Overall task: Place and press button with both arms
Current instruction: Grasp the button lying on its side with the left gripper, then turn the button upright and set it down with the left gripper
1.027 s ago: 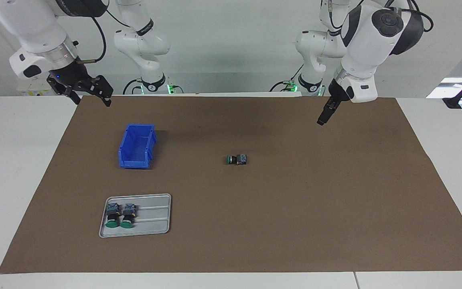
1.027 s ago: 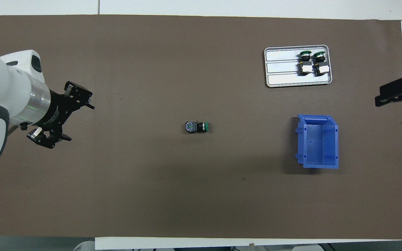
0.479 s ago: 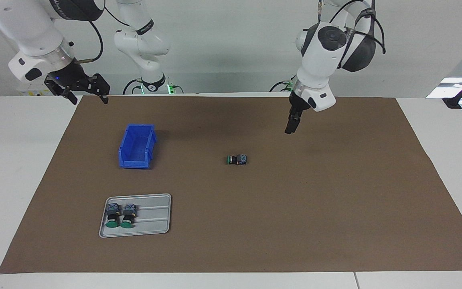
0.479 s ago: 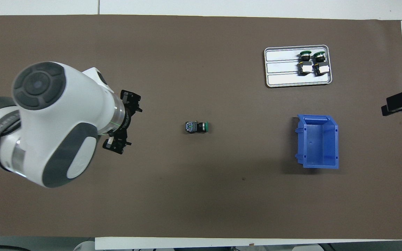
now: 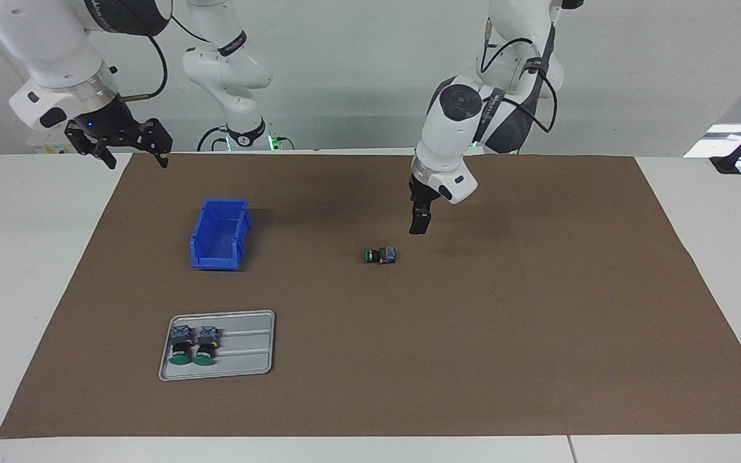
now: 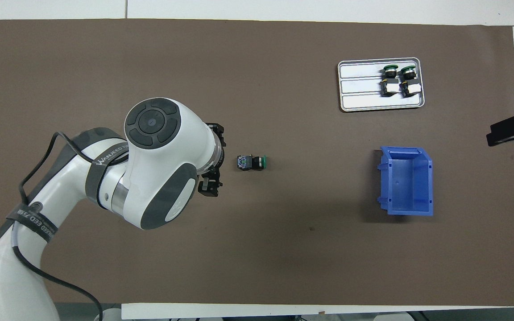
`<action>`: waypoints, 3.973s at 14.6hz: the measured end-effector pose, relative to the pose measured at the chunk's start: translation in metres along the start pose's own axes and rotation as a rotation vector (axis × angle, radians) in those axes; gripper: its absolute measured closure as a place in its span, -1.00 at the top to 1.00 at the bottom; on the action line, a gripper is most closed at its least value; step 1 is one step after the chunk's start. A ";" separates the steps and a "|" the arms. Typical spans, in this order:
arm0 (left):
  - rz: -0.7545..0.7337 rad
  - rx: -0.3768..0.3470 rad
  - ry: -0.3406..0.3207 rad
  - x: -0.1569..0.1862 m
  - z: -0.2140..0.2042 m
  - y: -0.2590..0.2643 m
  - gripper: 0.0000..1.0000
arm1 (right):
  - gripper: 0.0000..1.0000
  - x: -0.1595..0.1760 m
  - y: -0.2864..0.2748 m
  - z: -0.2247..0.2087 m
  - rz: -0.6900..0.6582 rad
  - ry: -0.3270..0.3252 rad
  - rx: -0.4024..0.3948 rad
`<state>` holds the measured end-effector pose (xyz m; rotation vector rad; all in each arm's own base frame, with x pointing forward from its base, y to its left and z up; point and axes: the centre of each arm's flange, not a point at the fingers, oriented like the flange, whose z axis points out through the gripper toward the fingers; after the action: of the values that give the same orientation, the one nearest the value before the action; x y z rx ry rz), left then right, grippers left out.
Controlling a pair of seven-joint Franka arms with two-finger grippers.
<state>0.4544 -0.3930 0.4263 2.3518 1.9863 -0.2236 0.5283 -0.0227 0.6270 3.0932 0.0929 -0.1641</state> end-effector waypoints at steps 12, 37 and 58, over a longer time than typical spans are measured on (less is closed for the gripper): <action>-0.072 -0.003 0.004 -0.065 0.116 0.003 0.89 | 0.99 0.002 -0.018 0.006 -0.082 -0.013 -0.002; -0.124 -0.049 -0.018 -0.060 0.116 0.031 -0.34 | 0.99 0.005 -0.027 0.011 -0.110 -0.001 0.032; -0.211 -0.248 -0.773 0.077 0.091 0.033 -0.34 | 0.99 0.005 -0.027 0.011 -0.110 -0.001 0.032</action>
<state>0.4930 -0.3356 0.3236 1.5513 1.7189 -0.7185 0.5301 0.0035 0.6149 3.1205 0.2640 -0.1732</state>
